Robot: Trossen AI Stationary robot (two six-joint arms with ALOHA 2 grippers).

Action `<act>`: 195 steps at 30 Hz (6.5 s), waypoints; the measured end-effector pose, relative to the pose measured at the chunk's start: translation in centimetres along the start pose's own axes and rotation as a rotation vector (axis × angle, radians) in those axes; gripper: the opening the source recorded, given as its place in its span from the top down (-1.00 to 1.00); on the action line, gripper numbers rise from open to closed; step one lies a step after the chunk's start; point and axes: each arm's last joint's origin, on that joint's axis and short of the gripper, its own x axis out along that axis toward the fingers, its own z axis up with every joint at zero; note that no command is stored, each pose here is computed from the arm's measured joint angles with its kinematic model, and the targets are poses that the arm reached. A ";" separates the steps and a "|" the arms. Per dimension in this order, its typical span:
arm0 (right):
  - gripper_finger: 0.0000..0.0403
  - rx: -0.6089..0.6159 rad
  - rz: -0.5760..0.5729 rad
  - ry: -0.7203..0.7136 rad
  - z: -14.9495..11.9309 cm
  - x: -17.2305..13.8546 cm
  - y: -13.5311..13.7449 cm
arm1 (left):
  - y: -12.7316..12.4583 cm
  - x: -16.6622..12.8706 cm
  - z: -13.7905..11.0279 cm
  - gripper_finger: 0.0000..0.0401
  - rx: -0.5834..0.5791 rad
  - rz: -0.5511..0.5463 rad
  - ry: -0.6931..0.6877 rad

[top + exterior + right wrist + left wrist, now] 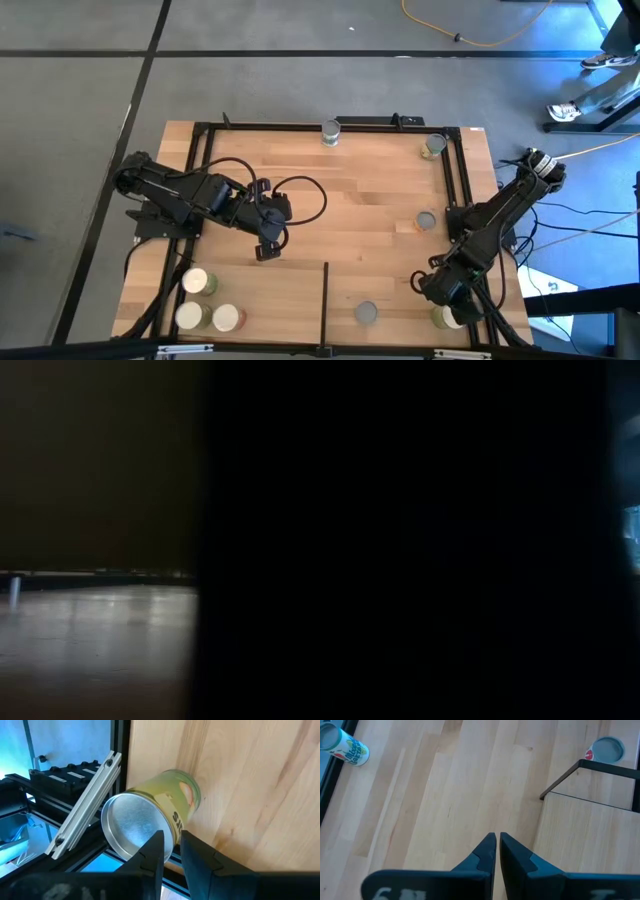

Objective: Pick and place cans onto a shelf
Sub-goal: Put the canned peaches on the shelf

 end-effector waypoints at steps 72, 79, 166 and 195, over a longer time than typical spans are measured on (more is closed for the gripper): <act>1.00 0.186 -0.110 -0.285 4.8 -9.3 -4.6 | -0.4 -0.1 0.1 0.92 0.049 -0.043 -0.010; 1.00 0.342 -0.190 -0.471 6.8 -13.9 -8.0 | -0.5 -0.1 0.0 0.92 0.062 -0.042 -0.003; 0.81 0.143 -0.182 -0.685 11.1 -31.2 -8.4 | 1.4 -3.2 -2.0 0.96 0.320 0.025 -0.004; 0.80 0.214 -0.550 -0.984 -1.0 -35.8 -4.0 | 1.0 12.2 2.4 0.82 0.744 -0.134 0.299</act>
